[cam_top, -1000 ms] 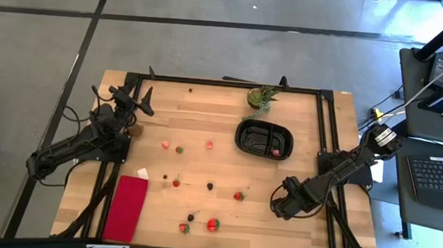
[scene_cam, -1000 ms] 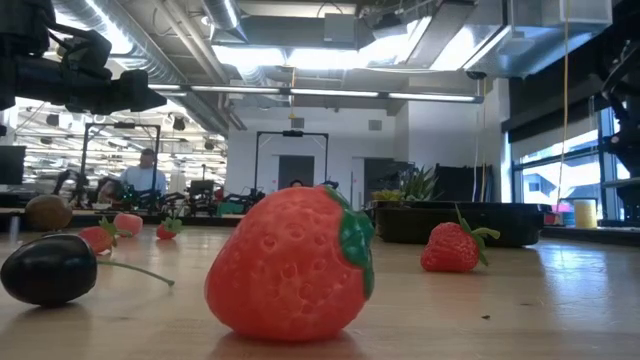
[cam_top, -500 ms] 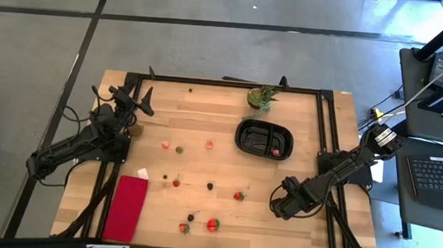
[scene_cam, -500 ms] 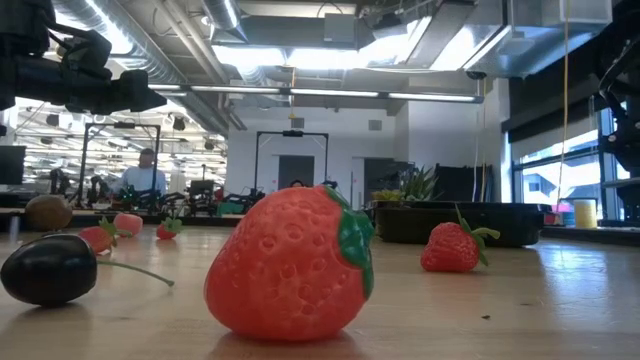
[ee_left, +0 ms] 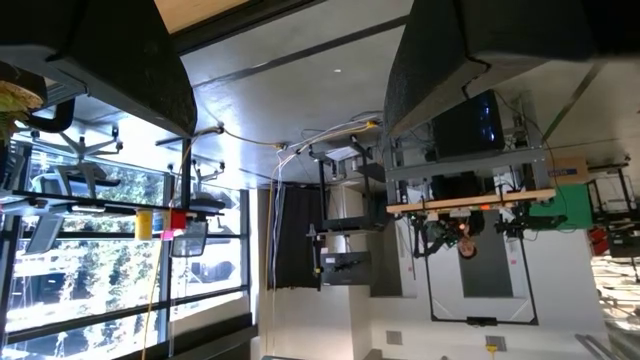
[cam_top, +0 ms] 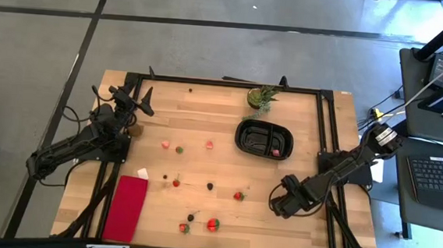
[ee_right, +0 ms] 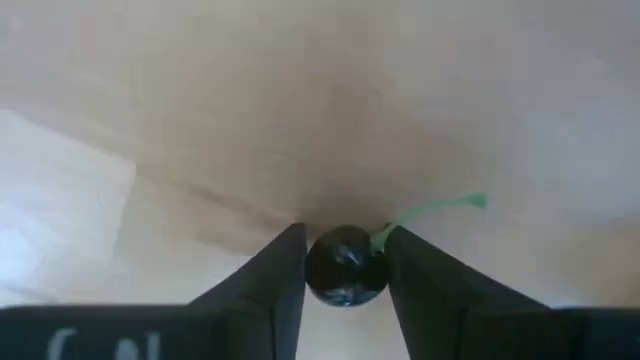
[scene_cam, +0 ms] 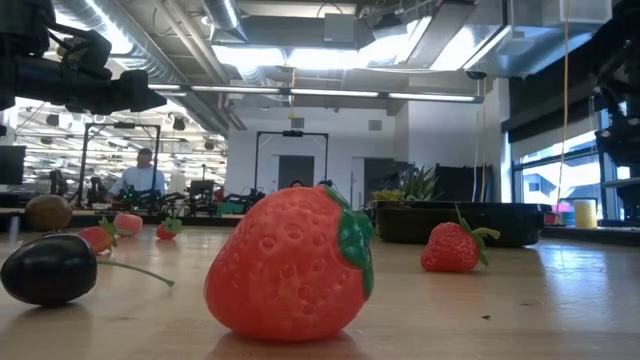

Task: Pick and placing Produce into tupperware
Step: Put the black cherry into the of the black bin

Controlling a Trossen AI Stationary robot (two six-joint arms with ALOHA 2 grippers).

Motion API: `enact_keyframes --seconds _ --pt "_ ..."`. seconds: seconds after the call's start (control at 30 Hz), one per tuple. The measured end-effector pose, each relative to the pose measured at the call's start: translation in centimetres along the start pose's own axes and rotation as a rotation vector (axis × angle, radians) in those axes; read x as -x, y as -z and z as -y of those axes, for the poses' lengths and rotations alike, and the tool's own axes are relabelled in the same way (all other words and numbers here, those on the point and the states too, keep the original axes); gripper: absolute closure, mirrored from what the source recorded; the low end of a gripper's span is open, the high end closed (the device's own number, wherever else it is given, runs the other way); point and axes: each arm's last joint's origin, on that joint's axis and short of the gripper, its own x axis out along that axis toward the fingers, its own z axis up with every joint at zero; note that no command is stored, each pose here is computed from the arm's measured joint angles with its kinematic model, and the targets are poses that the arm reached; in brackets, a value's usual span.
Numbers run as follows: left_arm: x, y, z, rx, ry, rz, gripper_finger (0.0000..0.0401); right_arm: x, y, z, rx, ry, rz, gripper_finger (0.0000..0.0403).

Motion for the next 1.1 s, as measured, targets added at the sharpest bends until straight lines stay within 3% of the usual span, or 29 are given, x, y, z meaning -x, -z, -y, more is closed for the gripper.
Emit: enact_keyframes --seconds 0.37,0.8,1.1 --pt "0.0 0.0 0.0 0.000 0.000 0.000 0.0086 3.6 -4.9 -0.2 0.170 -0.175 0.230 0.0275" --pt "0.0 0.0 0.0 -0.001 0.000 0.001 0.0086 6.1 -14.6 -1.3 0.409 -0.327 0.562 0.0277" --pt "0.0 0.0 0.0 -0.002 0.000 0.000 0.0086 4.9 -18.5 -0.3 0.412 -0.219 0.588 0.0276"
